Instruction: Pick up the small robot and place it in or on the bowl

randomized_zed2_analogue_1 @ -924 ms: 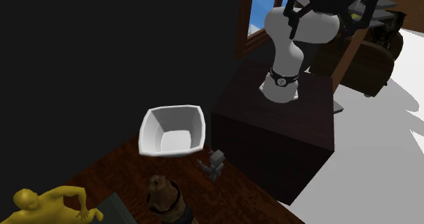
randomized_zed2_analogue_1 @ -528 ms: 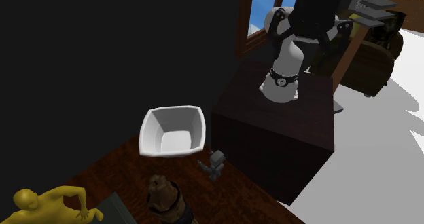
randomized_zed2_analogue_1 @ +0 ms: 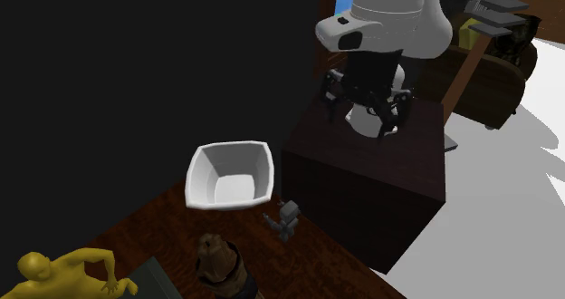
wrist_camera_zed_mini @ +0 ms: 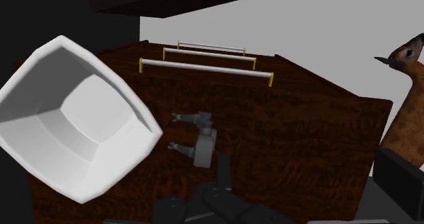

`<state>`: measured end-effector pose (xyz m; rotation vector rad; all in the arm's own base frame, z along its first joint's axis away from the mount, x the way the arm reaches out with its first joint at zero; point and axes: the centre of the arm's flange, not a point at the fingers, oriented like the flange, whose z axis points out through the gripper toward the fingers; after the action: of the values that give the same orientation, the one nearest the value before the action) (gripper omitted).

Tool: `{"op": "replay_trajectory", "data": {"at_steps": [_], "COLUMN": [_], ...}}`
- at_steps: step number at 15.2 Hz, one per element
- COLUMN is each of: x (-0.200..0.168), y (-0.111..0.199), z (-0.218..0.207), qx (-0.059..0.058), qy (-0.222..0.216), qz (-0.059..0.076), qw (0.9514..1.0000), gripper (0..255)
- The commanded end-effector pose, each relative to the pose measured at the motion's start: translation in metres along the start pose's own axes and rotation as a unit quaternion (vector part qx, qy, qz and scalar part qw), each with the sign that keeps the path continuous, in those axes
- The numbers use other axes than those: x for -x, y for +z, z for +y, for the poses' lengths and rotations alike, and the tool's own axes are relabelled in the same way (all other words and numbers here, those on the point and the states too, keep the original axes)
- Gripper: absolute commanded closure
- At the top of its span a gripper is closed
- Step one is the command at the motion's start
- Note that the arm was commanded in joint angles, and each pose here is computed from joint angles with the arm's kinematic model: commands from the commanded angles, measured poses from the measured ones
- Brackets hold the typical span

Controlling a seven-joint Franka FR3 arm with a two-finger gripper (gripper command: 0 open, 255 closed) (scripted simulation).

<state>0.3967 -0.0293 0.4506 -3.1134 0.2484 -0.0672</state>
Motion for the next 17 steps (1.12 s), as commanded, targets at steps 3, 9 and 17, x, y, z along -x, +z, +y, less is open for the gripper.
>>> {"op": "replay_trajectory", "data": {"at_steps": [3, 9, 17], "x": [-0.027, -0.063, -0.107], "y": [0.043, 0.108, 0.194], "z": [0.019, 0.047, 0.086], "qx": [0.000, -0.001, -0.002], "qy": [0.007, 0.017, 0.031], "qz": [-0.004, -0.012, -0.022], "qw": [1.0000, 0.9998, 0.9993], "gripper": [0, 0, 0]}}
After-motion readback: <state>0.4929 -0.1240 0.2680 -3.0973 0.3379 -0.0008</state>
